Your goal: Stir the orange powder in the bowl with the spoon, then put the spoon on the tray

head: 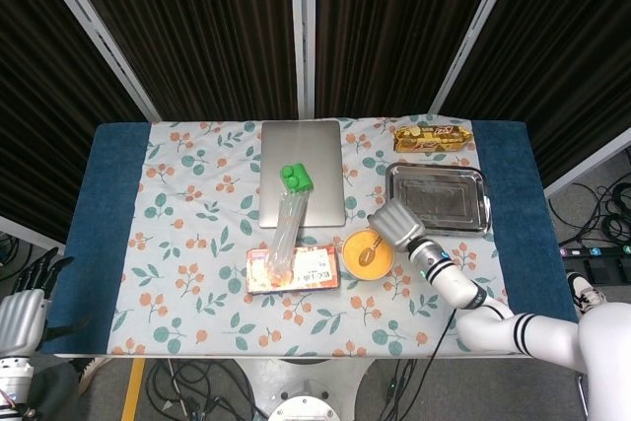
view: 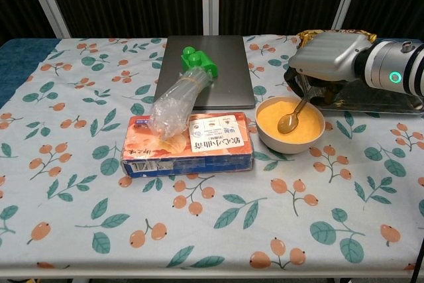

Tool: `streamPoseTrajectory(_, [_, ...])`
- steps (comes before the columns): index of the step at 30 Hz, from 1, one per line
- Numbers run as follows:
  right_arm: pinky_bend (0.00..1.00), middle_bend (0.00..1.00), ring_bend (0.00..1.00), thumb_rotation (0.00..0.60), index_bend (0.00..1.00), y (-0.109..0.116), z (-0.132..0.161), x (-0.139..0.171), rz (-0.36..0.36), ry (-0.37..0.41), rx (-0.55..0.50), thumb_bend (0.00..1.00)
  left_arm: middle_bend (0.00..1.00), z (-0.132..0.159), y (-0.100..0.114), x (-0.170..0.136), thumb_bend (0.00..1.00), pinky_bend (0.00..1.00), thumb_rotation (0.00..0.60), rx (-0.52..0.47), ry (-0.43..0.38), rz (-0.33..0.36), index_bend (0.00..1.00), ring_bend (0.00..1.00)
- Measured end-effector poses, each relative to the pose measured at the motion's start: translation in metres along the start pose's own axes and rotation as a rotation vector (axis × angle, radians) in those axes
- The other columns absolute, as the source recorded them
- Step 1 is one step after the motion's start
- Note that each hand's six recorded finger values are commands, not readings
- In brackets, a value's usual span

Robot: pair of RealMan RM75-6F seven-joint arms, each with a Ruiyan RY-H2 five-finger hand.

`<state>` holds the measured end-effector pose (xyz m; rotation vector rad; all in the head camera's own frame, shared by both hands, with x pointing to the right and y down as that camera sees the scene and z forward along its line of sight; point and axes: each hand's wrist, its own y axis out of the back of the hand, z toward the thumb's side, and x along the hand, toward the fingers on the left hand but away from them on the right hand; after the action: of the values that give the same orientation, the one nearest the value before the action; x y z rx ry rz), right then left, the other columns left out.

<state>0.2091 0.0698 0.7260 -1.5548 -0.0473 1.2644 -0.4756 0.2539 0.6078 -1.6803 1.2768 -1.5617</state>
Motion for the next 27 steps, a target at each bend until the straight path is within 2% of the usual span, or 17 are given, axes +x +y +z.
streamPoseTrajectory(12, [1.00, 0.95, 0.97, 0.600, 0.59, 0.002, 0.003, -0.002, -0.001, 0.005, 0.027, 0.42, 0.12, -0.002, -0.001, -0.001, 0.12, 0.12, 0.600, -0.007, 0.005, -0.004, 0.20, 0.08])
streamPoseTrajectory(18, [1.00, 0.95, 0.97, 0.600, 0.62, 0.010, 0.000, 0.003, -0.008, 0.005, 0.049, 0.45, 0.12, -0.002, 0.001, -0.002, 0.12, 0.12, 0.600, -0.008, 0.000, -0.001, 0.20, 0.08])
streamPoseTrajectory(23, [1.00, 0.96, 0.97, 0.600, 0.65, 0.023, -0.005, 0.009, -0.030, 0.010, 0.135, 0.45, 0.12, 0.000, 0.002, -0.002, 0.12, 0.12, 0.600, -0.008, -0.006, 0.003, 0.20, 0.08])
streamPoseTrajectory(27, [1.00, 0.96, 0.98, 0.600, 0.68, 0.031, -0.007, 0.014, -0.046, 0.022, 0.260, 0.46, 0.12, 0.001, 0.001, -0.002, 0.12, 0.12, 0.600, -0.009, -0.010, 0.001, 0.20, 0.08])
